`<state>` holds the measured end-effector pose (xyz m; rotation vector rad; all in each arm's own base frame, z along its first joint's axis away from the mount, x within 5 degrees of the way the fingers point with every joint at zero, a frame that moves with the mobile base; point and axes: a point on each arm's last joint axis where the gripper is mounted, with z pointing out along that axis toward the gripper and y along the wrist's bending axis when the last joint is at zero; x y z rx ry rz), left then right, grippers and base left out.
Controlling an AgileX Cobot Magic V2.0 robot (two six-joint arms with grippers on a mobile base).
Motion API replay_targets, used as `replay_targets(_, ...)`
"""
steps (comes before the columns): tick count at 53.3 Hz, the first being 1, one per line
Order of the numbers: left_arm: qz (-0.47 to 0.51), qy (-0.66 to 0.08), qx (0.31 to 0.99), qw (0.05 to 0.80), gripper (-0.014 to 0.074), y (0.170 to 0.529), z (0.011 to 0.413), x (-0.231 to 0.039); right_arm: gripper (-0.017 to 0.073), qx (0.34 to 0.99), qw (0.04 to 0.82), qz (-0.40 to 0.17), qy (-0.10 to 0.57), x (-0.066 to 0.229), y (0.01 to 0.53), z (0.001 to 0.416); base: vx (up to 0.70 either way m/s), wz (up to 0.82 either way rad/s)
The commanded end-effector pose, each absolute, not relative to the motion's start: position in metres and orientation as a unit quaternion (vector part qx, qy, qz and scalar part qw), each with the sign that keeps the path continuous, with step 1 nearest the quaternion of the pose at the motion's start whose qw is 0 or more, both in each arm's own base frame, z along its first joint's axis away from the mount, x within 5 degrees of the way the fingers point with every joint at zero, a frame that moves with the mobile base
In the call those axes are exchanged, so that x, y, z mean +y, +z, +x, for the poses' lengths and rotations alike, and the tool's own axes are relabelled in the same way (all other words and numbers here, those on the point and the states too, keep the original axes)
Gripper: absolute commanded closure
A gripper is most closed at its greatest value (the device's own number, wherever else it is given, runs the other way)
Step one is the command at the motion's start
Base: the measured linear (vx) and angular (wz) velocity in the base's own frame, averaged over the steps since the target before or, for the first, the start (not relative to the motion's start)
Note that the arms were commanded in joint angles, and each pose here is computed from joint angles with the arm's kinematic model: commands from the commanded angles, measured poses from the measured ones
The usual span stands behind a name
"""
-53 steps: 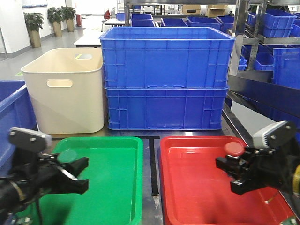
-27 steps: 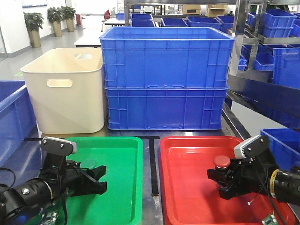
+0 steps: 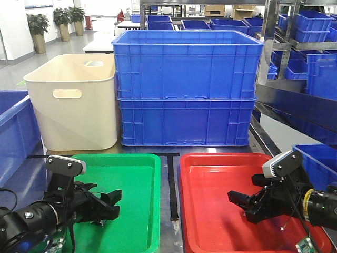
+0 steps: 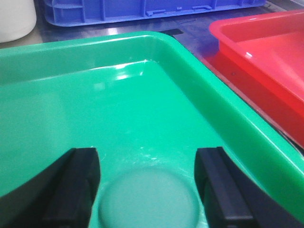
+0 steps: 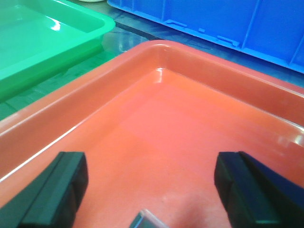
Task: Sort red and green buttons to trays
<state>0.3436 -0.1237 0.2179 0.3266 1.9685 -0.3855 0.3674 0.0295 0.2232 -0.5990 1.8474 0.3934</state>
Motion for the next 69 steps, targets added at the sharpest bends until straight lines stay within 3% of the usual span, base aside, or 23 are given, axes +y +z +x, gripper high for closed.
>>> replay_targets(1,0.131,-0.183,0.781,0.582,0.0024,0.26,0.34,-0.126,-0.0061,0.738,0.6,-0.25,0.181,0.032,0.261,0.364,0.0,0.0)
replay_targets(16,0.128,-0.138,0.783,0.593,0.0026,0.303,0.314,-0.11,0.0001,0.698,0.648,-0.253,0.171,0.033,0.313,0.34,0.0,0.0)
replay_targets(24,0.11,-0.106,0.798,0.583,0.0075,0.326,0.291,-0.096,0.0047,0.678,0.667,-0.258,0.171,0.035,0.345,0.316,0.0,0.0)
replay_targets(31,0.088,-0.06,0.838,0.535,0.026,0.334,0.268,-0.082,0.0149,0.682,0.656,-0.276,0.168,0.039,0.366,0.29,0.0,0.0)
replay_targets(39,0.068,-0.054,0.885,0.457,0.0602,0.334,0.237,-0.08,0.0426,0.711,0.619,-0.296,0.154,0.041,0.386,0.25,0.0,0.0)
replay_targets(43,0.09,-0.079,0.893,0.434,0.0602,0.332,0.223,-0.086,0.0578,0.714,0.625,-0.262,0.178,0.041,0.393,0.232,0.0,0.0)
replay_targets(51,0.151,-0.149,0.867,0.451,0.0601,0.33,0.193,-0.098,0.0572,0.71,0.633,-0.252,0.18,0.043,0.387,0.197,0.0,0.0)
replay_targets(58,0.122,-0.212,0.847,0.472,0.0601,0.322,0.165,-0.092,0.0571,0.715,0.64,-0.226,0.166,0.041,0.369,0.169,0.0,0.0)
replay_targets(69,0.112,-0.224,0.821,0.512,0.0599,0.316,0.138,-0.077,0.0569,0.717,0.653,-0.2,0.138,0.037,0.351,0.145,0.0,0.0)
